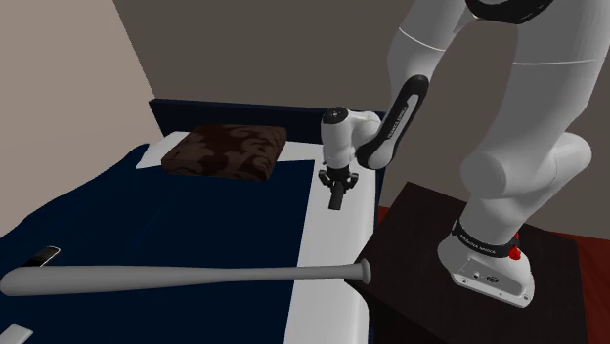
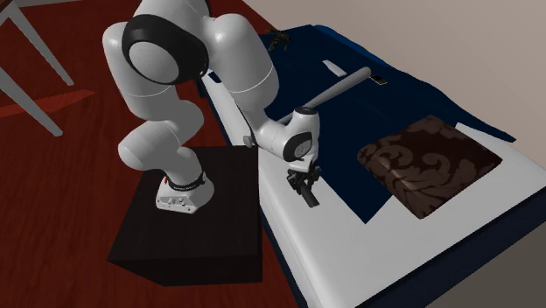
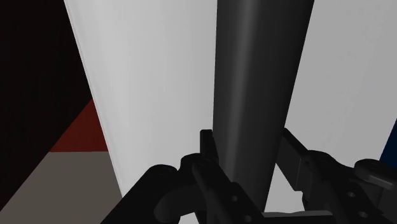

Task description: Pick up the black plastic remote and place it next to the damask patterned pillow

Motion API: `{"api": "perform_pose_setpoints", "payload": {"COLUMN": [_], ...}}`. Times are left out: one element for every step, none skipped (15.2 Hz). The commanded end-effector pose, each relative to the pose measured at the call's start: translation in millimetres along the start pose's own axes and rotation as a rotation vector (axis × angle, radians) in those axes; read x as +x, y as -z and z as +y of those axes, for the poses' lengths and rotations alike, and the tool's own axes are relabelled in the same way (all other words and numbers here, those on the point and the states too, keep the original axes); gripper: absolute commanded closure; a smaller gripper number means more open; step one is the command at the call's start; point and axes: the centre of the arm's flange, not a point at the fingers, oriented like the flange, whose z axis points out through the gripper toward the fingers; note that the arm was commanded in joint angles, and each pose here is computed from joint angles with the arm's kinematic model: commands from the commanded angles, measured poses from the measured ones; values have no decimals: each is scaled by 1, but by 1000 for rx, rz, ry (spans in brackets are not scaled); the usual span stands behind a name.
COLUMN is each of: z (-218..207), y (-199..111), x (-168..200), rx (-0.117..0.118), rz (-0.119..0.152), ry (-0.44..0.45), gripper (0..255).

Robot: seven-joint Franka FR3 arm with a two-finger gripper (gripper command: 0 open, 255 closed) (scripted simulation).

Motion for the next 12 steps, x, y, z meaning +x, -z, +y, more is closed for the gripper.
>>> {"api": "perform_pose_setpoints", "payload": {"z": [2,3,3,3,3,3,3,3,4,4,4,4], "y": [7,12,17,22,28,33,38,43,48,53,58,64], "x": [2,3,4,5,7,8,9,10,11,13,14,15], "rx": [-6,-6,-6,-6,-6,-6,-6,-6,-6,-6,-6,-6], "rz": [-3,-3,-3,-3,-3,-3,-3,-3,-3,-3,-3,-3], "ry": [-3,-3,-3,-3,-3,-3,-3,-3,-3,-3,-3,-3], "gripper": [255,255,255,255,255,255,255,255,255,255,255,255]}}
